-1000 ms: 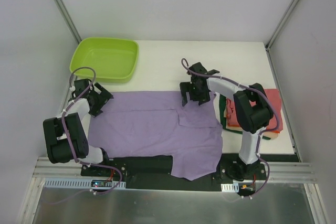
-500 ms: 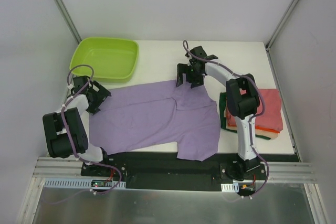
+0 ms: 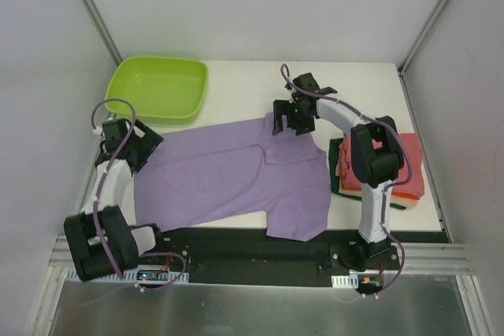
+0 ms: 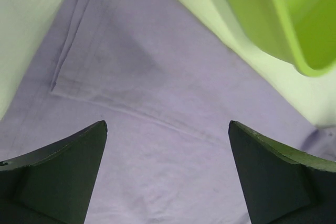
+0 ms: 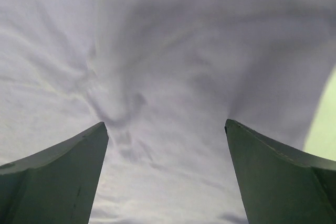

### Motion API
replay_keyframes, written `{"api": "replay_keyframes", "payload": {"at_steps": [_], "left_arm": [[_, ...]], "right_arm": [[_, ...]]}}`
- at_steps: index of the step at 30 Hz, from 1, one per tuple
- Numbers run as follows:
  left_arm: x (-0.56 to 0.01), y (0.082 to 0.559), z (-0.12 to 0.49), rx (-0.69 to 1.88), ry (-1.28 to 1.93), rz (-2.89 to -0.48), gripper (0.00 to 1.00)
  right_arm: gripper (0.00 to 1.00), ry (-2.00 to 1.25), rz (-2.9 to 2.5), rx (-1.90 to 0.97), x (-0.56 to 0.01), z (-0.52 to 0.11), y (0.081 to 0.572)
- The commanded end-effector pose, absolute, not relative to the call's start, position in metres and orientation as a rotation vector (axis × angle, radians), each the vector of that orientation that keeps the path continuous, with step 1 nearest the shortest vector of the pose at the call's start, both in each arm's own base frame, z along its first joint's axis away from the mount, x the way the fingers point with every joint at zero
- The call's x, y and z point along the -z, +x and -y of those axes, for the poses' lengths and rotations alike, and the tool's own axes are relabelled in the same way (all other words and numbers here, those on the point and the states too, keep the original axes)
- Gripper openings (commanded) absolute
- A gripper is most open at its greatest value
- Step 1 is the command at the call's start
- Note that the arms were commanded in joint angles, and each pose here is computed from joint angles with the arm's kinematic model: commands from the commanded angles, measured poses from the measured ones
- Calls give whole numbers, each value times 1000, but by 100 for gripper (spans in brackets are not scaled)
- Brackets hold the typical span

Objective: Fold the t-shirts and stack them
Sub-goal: Fold the flattened tshirt in 1/3 of the way, then grap the side of the flattened tshirt closest away from the robot with both arms

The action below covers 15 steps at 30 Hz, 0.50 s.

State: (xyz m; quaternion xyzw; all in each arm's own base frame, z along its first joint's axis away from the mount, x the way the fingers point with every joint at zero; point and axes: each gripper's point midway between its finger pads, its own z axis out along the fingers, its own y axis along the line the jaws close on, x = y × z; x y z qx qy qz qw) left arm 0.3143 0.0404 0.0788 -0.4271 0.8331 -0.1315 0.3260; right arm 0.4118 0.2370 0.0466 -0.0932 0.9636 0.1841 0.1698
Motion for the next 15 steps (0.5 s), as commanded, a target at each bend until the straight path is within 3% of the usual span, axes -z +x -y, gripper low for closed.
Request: {"api": "replay_keyframes", "payload": {"at_steps": [1, 9, 15], "left_arm": [[-98, 286, -29, 406, -1142, -2088, 99], [-74, 242, -3, 521, -1178, -2031, 99], [-51, 238, -7, 469, -1230, -2096, 99]], "right_arm": [[96, -272, -2608, -488, -101, -218, 390], [96, -430, -2706, -476, -66, -242, 291], [96, -424, -2768, -438, -40, -247, 287]]}}
